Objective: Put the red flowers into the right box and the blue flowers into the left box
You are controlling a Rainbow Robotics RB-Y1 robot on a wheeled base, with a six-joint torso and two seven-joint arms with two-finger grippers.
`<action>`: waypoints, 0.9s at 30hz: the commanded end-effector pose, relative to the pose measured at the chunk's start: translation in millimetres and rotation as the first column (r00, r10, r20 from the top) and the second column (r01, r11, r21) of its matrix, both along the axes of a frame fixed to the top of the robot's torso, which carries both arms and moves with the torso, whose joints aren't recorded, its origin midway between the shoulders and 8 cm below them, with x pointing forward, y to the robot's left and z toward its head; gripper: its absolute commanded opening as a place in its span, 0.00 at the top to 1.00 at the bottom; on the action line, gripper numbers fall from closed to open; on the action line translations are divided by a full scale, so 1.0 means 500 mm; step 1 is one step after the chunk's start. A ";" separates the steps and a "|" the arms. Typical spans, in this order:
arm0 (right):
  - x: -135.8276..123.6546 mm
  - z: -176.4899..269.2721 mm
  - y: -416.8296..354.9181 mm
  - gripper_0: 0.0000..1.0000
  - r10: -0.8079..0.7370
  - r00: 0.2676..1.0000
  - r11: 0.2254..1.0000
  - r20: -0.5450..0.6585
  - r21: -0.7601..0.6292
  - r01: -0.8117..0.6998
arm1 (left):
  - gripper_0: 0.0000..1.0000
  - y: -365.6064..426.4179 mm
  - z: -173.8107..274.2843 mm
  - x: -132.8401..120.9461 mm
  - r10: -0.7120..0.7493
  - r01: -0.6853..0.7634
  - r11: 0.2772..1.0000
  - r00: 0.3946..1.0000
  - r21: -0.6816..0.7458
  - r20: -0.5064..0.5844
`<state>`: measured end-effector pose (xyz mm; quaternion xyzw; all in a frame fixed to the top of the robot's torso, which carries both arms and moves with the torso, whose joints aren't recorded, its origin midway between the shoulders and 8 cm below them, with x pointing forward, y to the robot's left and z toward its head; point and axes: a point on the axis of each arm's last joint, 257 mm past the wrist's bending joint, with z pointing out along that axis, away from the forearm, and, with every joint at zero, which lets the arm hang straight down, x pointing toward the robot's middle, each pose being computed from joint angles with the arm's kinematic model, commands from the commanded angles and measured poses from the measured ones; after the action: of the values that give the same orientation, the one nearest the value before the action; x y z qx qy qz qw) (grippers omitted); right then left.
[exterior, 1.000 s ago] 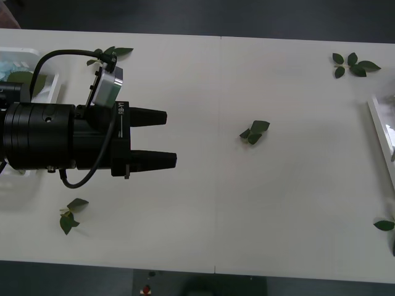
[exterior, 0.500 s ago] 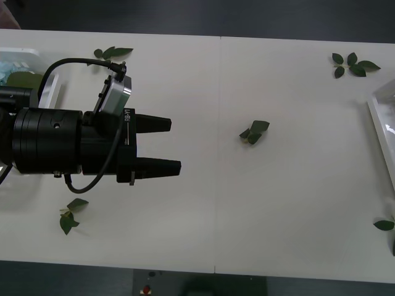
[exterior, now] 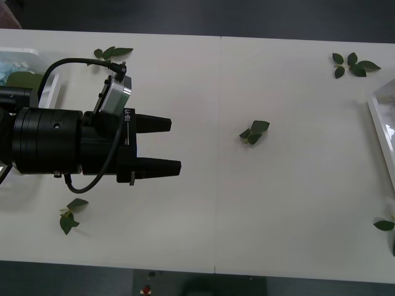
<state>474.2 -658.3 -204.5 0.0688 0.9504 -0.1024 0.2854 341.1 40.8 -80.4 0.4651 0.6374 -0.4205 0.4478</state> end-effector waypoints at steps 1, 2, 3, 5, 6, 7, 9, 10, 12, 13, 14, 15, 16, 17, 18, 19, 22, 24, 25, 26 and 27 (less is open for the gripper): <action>0.036 0.006 0.029 1.00 0.042 0.999 0.999 0.024 -0.012 -0.042 | 0.00 -0.011 0.033 -0.010 -0.022 0.022 1.000 0.999 0.000 0.028; 0.037 -0.001 0.031 1.00 0.043 0.999 0.999 0.025 -0.014 -0.043 | 0.00 -0.011 0.033 -0.010 -0.022 0.022 1.000 0.999 0.000 0.028; 0.042 -0.005 0.034 1.00 0.047 0.998 0.999 0.029 -0.016 -0.046 | 0.00 -0.011 0.033 -0.010 -0.022 0.022 1.000 0.999 0.000 0.028; 0.046 -0.013 0.038 1.00 0.048 0.998 0.999 0.034 -0.018 -0.048 | 0.00 -0.011 0.033 -0.010 -0.022 0.022 1.000 0.999 0.000 0.028; 0.047 -0.019 0.040 0.99 0.051 0.998 0.999 0.034 -0.020 -0.050 | 0.00 -0.011 0.033 -0.010 -0.022 0.022 1.000 0.999 0.000 0.028; 0.049 -0.020 0.041 0.93 0.053 0.998 0.998 0.037 -0.023 -0.052 | 0.00 -0.011 0.033 -0.010 -0.022 0.022 1.000 0.999 0.000 0.028; 0.049 -0.022 0.042 0.72 0.055 0.998 0.998 0.036 -0.024 -0.054 | 0.00 -0.011 0.033 -0.010 -0.022 0.022 1.000 0.999 0.000 0.028; 0.051 -0.021 0.043 0.50 0.056 0.998 0.998 0.039 -0.023 -0.055 | 0.00 -0.011 0.033 -0.010 -0.022 0.022 1.000 0.999 0.000 0.028; 0.052 -0.021 0.043 0.17 0.059 0.997 0.998 0.039 -0.027 -0.058 | 0.00 -0.011 0.033 -0.010 -0.022 0.022 1.000 0.999 0.000 0.028; 0.053 -0.021 0.044 0.05 0.061 0.997 0.998 0.041 -0.025 -0.060 | 0.00 -0.011 0.033 -0.010 -0.022 0.022 1.000 0.999 0.000 0.028; 0.054 -0.021 0.047 0.00 0.064 0.997 0.998 0.044 -0.020 -0.063 | 0.00 -0.011 0.033 -0.010 -0.022 0.022 1.000 0.999 0.000 0.028; 0.056 -0.020 0.050 0.00 0.068 0.997 0.998 0.047 -0.016 -0.067 | 0.00 -0.011 0.033 -0.010 -0.022 0.022 1.000 0.999 0.000 0.028; 0.059 -0.018 0.057 0.00 0.075 0.996 0.997 0.056 -0.004 -0.075 | 0.00 -0.011 0.033 -0.010 -0.022 0.022 1.000 0.999 0.000 0.028; 0.063 -0.016 0.066 0.00 0.085 0.994 0.996 0.063 0.009 -0.086 | 0.00 -0.011 0.033 -0.010 -0.022 0.022 1.000 0.999 0.000 0.028; 0.064 -0.015 0.072 0.00 0.091 0.994 0.996 0.063 0.016 -0.092 | 0.00 -0.011 0.033 -0.010 -0.022 0.022 1.000 0.999 0.000 0.028; 0.067 -0.006 0.083 0.00 0.105 0.992 0.994 0.067 0.026 -0.107 | 0.00 -0.011 0.033 -0.010 -0.022 0.022 1.000 0.999 0.000 0.028; 0.071 0.030 0.112 0.00 0.148 0.987 0.988 0.068 0.039 -0.151 | 0.00 -0.011 0.033 -0.010 -0.022 0.022 1.000 0.999 0.000 0.028; 0.070 0.060 0.132 0.00 0.181 0.981 0.982 0.069 0.046 -0.184 | 0.00 -0.011 0.033 -0.010 -0.022 0.022 1.000 0.999 0.000 0.028; 0.070 0.076 0.142 0.00 0.200 0.977 0.978 0.069 0.041 -0.203 | 0.00 -0.011 0.033 -0.010 -0.022 0.022 1.000 0.999 0.000 0.028; 0.071 0.091 0.152 0.00 0.220 0.973 0.974 0.070 0.035 -0.223 | 0.00 -0.011 0.033 -0.010 -0.022 0.022 1.000 0.999 0.000 0.028; 0.071 0.109 0.169 0.00 0.252 0.965 0.967 0.067 0.026 -0.254 | 0.00 -0.011 0.033 -0.010 -0.022 0.022 1.000 0.999 0.000 0.028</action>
<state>495.1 -582.2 -197.4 0.0000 0.9567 -0.0287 0.2897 341.1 40.8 -80.4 0.4651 0.6374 -0.4205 0.4479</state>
